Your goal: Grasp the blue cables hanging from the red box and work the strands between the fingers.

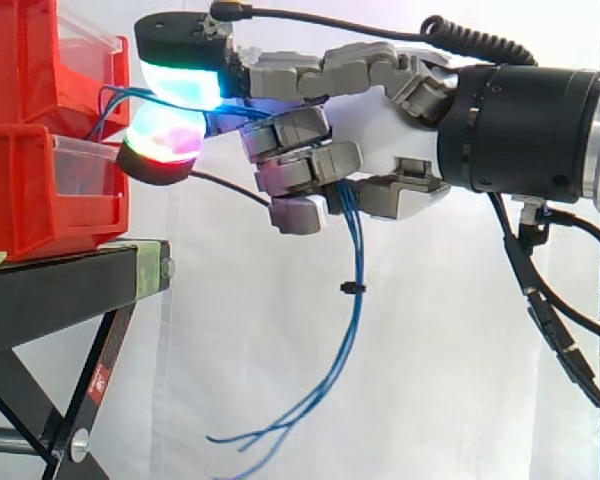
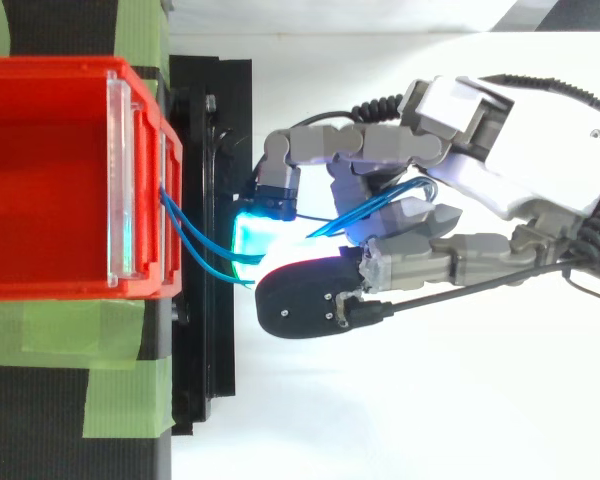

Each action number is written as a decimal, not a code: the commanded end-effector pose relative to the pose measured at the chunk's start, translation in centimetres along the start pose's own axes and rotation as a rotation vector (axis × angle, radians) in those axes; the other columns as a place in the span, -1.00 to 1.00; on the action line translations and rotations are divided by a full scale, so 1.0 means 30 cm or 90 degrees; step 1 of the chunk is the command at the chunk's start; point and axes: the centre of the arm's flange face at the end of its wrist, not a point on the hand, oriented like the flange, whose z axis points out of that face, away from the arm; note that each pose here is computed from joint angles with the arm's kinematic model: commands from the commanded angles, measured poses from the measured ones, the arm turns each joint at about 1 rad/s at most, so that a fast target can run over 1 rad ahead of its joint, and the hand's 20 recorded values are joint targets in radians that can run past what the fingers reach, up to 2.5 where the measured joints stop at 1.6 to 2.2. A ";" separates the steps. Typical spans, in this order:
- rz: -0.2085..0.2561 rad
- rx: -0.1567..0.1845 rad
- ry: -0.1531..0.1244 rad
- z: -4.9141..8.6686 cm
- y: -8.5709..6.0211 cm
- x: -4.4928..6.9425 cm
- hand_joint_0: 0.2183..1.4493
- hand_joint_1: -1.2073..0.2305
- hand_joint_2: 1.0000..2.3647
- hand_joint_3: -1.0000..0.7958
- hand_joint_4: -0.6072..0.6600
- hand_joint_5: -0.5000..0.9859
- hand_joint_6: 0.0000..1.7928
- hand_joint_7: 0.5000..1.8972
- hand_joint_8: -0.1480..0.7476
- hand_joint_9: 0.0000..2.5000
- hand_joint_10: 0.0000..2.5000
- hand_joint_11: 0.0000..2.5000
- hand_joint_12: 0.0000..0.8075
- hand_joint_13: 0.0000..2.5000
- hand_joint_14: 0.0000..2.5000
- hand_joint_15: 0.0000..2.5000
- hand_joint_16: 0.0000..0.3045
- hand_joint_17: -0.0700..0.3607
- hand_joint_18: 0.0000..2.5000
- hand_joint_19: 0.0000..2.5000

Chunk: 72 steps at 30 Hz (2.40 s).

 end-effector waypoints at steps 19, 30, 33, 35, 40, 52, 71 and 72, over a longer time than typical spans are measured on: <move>-0.003 0.014 -0.003 0.048 0.067 -0.001 0.49 -0.17 -0.98 -0.06 0.34 0.30 -0.87 0.40 0.17 -0.46 1.00 0.97 0.04 -0.20 1.00 0.06 -0.70 -0.20 0.10 0.02; -0.015 0.012 -0.002 0.047 0.067 0.007 0.75 -0.26 -0.97 -0.14 0.19 0.51 -0.98 0.14 0.17 -0.46 1.00 0.97 0.04 -0.20 1.00 0.06 -0.70 -0.20 0.10 0.02; -0.015 0.011 -0.003 0.048 0.069 0.003 0.64 -0.32 -0.97 -0.34 0.22 0.52 -0.98 0.04 0.17 -0.46 1.00 0.97 0.04 -0.20 1.00 0.06 -0.70 -0.20 0.10 0.02; -0.016 0.012 -0.002 0.048 0.066 0.004 0.51 -0.35 -0.97 -0.28 0.26 0.44 -0.98 -0.08 0.17 -0.46 1.00 0.97 0.04 -0.20 1.00 0.06 -0.70 -0.20 0.10 0.02; -0.015 0.011 -0.003 0.048 0.069 0.003 0.55 -0.43 -0.97 -0.18 -0.01 -0.01 -0.38 0.13 0.17 -0.46 1.00 0.97 0.04 -0.20 1.00 0.06 -0.70 -0.20 0.10 0.02; -0.015 0.012 -0.005 0.050 0.067 -0.003 -0.25 -0.07 0.10 -0.22 0.37 0.43 -0.99 -0.53 0.17 -0.46 1.00 0.97 0.04 -0.20 1.00 0.06 -0.70 -0.20 0.10 0.02; -0.018 0.016 -0.004 0.049 0.063 -0.007 0.43 -0.45 -0.98 -0.32 0.02 -0.12 -0.16 -0.07 0.17 -0.46 1.00 0.97 0.04 -0.20 1.00 0.06 -0.70 -0.20 0.10 0.02; -0.017 0.016 -0.004 0.049 0.063 -0.007 0.43 -0.46 -0.98 -0.45 0.04 -0.29 0.11 -0.17 0.17 -0.46 1.00 0.97 0.04 -0.20 1.00 0.06 -0.70 -0.20 0.10 0.02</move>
